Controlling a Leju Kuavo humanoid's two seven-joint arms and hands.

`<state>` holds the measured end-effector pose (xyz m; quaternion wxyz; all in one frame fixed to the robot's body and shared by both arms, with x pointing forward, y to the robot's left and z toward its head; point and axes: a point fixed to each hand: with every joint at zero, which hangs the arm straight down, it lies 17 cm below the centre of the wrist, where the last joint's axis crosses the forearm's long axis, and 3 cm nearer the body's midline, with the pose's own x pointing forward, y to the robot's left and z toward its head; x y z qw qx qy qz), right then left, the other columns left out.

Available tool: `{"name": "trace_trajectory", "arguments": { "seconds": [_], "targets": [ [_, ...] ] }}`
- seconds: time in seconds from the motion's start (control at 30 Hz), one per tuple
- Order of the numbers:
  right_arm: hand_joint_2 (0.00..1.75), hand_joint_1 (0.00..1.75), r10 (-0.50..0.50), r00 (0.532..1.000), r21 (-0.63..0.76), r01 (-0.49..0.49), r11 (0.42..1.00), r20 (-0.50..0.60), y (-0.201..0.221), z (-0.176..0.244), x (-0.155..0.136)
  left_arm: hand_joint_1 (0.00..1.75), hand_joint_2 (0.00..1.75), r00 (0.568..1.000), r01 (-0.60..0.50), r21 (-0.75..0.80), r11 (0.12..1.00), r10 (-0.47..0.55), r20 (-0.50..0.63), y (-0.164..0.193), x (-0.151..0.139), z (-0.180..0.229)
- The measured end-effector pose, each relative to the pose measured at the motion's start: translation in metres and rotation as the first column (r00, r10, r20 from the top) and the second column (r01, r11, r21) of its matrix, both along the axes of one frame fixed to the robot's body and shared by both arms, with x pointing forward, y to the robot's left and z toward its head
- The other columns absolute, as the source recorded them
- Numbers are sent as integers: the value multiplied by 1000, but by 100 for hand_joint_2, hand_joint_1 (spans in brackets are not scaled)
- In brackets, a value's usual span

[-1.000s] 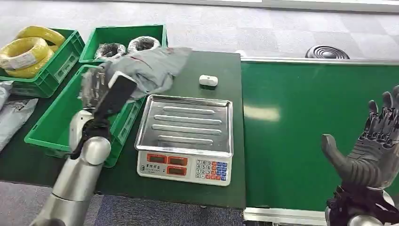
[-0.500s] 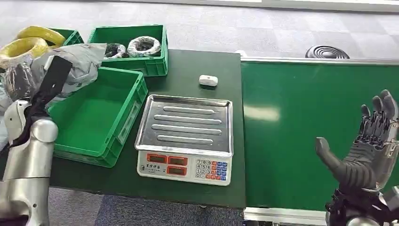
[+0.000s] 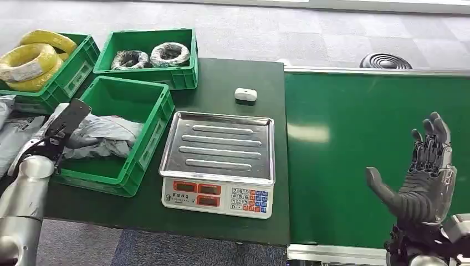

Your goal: Moved the parcel from conveyor to table for the left to box.

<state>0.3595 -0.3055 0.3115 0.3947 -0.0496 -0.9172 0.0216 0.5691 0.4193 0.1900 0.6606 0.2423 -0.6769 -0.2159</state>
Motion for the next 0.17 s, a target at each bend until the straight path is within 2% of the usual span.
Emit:
{"name": "trace_trajectory", "arguments": {
  "seconds": [0.1, 0.17],
  "targets": [
    [175, 0, 2, 999, -10, -3, 1000, -33, 1, -10, -1, 0, 175, 979, 39, -138, 990, -10, 205, -6, -16, 49],
    [175, 0, 2, 998, -28, -3, 1000, -55, 1, -17, -2, 0, 175, 927, 64, -190, 980, 12, 374, -7, -35, 98]
  ]
}}
